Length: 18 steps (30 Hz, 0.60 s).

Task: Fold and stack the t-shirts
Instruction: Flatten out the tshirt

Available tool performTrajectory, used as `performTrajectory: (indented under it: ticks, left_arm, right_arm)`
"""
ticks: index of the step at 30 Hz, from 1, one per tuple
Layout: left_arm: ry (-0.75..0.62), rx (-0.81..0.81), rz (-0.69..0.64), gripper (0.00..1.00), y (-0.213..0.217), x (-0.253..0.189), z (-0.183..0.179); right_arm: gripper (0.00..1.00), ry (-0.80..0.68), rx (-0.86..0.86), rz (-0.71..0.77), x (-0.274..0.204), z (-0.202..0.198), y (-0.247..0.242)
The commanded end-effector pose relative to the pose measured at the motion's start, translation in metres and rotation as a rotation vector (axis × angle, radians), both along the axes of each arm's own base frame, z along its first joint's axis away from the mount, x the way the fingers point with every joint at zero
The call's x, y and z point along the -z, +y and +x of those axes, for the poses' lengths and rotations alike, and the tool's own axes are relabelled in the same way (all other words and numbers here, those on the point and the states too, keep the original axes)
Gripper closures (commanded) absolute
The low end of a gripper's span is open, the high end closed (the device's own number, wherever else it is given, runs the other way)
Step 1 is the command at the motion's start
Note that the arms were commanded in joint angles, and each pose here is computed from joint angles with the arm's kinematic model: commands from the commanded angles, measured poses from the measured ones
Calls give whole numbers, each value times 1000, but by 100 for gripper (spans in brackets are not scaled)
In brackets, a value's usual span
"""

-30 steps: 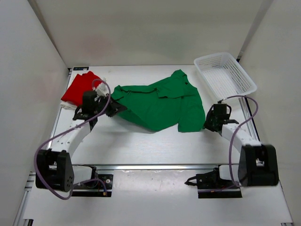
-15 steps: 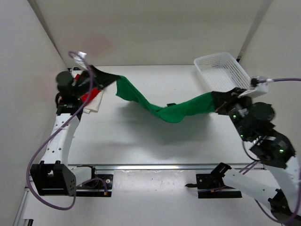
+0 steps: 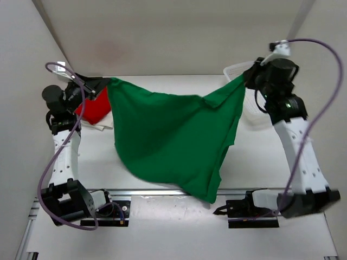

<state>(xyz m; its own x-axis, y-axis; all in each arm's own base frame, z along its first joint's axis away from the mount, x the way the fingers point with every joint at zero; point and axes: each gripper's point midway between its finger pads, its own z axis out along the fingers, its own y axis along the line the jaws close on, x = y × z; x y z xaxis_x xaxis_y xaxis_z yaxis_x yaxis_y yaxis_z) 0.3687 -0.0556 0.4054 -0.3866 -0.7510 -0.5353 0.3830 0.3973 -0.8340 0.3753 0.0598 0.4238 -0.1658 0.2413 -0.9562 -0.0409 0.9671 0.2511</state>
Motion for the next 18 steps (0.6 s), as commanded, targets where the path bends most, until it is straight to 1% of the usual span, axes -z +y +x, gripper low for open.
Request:
performTrajectory:
  ticks: [1,3,4,5,6,7,8,9,10,11,13,14,15,16,17,18]
  left_arm:
    - [185,-108,81,100,2,80,33]
    - [228,-108,94,100,-2,102,54]
    - [242,-106,91,100,-9,104,62]
    - [251,-107,89,100,-13,106,76]
    - [266,-102,71,100,-13,108,91]
    - [236,-90,63,100,-19,91,100]
    - [264,-72,53,100,-22,100,111]
    - [245,-62,40,100,-24,86,125]
    - [182,-72,49,100,-23,56,134]
    - [209,-86,49,100,-17,60,145]
    - [129,-101,44,100,-8,12,158]
    - [77,-109,43,100,-3,-15,157]
    - [79,-120,40,100,4,-20,157]
    - [38,-124,46,100,7,-37,158]
    - [4,-145,47,100,16,-53,154]
    - [5,-138,44,100,18,-54,152]
  right_arm:
    - [100,25,-228,34,25,30,34]
    - [100,65,-251,35,47,56,43]
    - [100,55,-269,26,42,64,44]
    - [100,96,-272,26,60,83,49]
    - [100,98,-266,24,60,100,47]
    - [100,117,-271,25,66,116,52]
    - [100,82,-261,17,46,124,48]
    - [100,63,-244,21,30,139,47]
    - [100,87,-244,0,41,154,52]
    - [100,65,-233,-9,25,166,53]
    - [100,-8,-213,-21,-14,177,52]
    - [100,-94,-208,-7,-51,175,51]
    - [100,-145,-225,3,-67,173,51]
    - [100,-195,-228,34,-90,159,42]
    - [100,-233,-229,48,-99,151,38]
    - [100,-232,-231,55,-90,155,36]
